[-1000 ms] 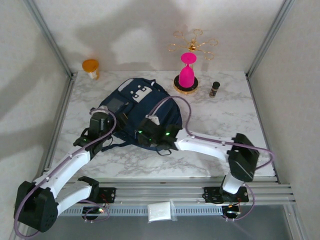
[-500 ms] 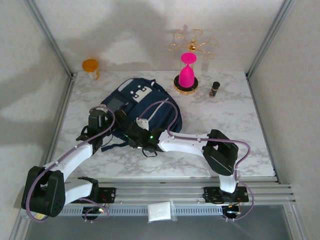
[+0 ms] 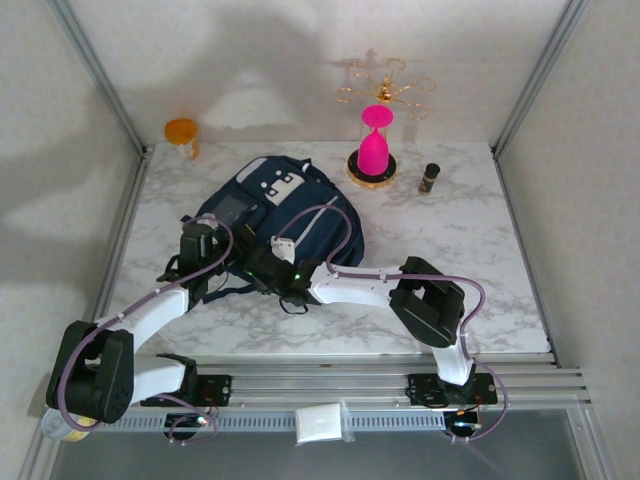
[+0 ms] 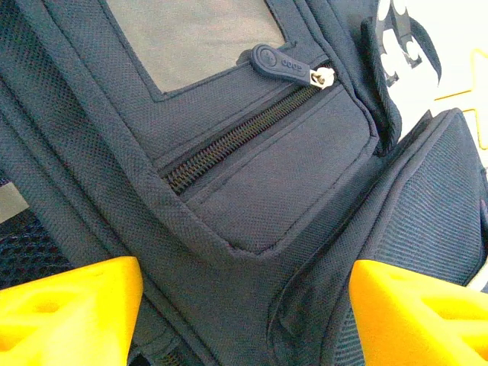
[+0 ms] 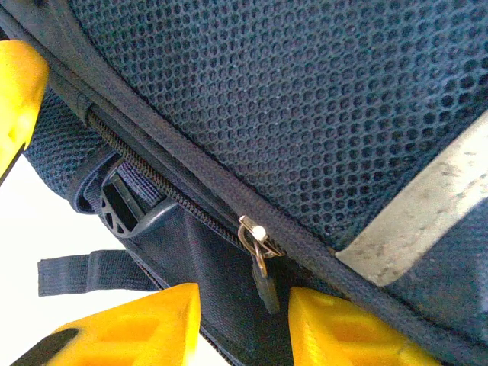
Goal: Pack the student bag
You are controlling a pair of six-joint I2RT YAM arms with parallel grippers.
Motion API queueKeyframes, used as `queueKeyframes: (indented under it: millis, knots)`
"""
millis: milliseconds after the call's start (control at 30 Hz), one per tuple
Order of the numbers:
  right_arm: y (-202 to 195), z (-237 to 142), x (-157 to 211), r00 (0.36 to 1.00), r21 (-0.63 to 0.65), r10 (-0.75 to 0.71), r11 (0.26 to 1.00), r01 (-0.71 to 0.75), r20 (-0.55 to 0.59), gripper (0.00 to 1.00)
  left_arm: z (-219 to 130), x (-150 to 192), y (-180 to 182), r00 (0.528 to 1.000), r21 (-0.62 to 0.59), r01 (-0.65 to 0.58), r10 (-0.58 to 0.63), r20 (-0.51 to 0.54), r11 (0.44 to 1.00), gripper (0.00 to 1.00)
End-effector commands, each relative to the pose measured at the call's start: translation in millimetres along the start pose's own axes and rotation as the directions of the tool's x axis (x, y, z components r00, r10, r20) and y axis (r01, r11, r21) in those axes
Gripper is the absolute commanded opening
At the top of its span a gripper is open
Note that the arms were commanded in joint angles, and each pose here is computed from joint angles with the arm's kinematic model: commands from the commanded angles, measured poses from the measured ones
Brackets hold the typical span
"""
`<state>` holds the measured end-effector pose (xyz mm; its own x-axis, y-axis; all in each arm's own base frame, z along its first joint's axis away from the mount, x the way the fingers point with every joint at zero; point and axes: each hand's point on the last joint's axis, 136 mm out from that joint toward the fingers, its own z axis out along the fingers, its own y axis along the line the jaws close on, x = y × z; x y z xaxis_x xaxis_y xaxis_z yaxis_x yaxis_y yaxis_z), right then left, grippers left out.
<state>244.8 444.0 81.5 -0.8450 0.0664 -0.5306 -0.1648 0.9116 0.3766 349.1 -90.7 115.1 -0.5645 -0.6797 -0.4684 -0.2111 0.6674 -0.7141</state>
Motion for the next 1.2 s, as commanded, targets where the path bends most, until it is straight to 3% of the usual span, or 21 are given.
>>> queueKeyframes:
  millis: [0, 567, 767, 933, 1167]
  knots:
    - [-14, 14, -14, 0.998, 0.050, 0.018, 0.999, -0.021, 0.066, 0.36, 2, 2, 2, 1.000, 0.016, 0.011, -0.011, -0.006, 1.000, 0.72]
    - [-5, -5, -55, 0.969, 0.049, -0.123, 0.992, 0.115, 0.216, 0.09, 4, 5, 2, 1.000, 0.024, 0.012, -0.012, -0.016, 1.000, 0.72]
    - [-7, -15, -50, 0.975, 0.047, -0.147, 0.989, 0.141, 0.164, 0.00, -2, 6, 5, 0.996, -0.005, 0.087, -0.087, -0.019, 0.996, 0.71]
    - [-8, -25, -41, 0.983, 0.019, -0.147, 0.989, 0.145, 0.113, 0.00, -16, 20, -27, 0.986, 0.137, 0.167, -0.166, -0.019, 0.976, 0.69]
    - [-29, -32, -28, 0.985, 0.086, -0.169, 0.982, 0.165, 0.038, 0.00, -2, 12, -9, 0.969, 0.094, 0.232, -0.238, 0.065, 0.968, 0.51]
